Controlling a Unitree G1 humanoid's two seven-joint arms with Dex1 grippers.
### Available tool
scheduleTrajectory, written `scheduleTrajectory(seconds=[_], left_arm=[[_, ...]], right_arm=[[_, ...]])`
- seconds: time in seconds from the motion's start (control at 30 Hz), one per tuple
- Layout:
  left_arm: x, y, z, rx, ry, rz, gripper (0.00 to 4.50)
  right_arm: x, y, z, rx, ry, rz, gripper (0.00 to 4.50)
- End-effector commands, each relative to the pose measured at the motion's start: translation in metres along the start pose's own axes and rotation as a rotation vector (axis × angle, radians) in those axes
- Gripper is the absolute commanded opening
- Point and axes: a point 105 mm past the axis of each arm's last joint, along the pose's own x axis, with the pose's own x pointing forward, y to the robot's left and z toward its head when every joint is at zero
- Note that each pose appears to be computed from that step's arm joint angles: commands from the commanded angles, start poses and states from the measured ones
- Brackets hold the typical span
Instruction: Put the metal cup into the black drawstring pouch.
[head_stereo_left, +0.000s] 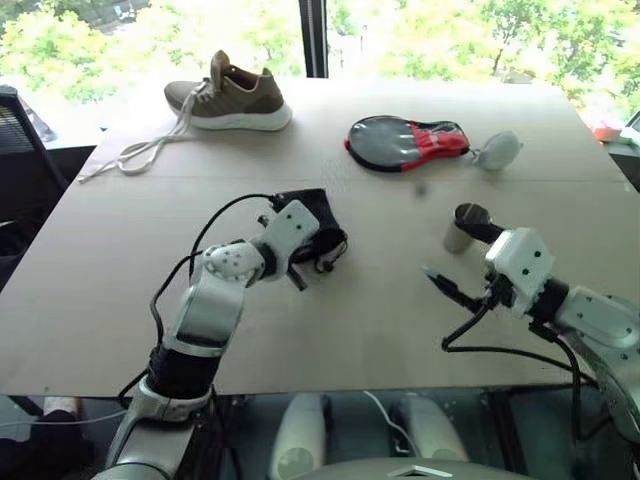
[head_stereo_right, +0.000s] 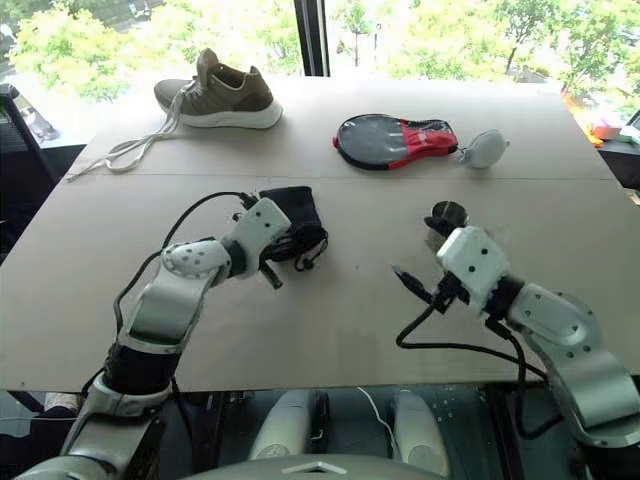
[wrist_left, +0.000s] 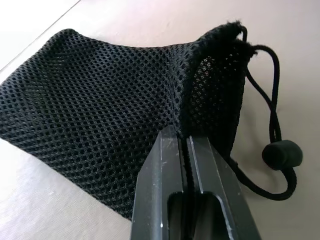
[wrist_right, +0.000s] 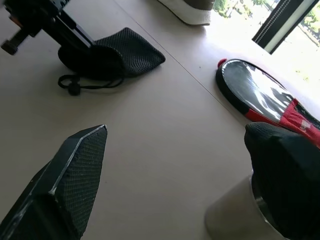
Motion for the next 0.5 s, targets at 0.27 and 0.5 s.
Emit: scheduleTrajectory(seconds=[0.27, 0.5], left_arm=[[0.005, -0.01, 0.029, -0.232, -0.011, -0.055, 0.03], [0.005, -0.014, 0.033, -0.286, -0.022, -0.057, 0.0]], right_arm=[[0.023, -0.043, -0.031, -0.002, 0.266, 0.09, 4.5], [0.027, -0.047, -0.045, -0.052, 0.374, 0.13, 1.71]])
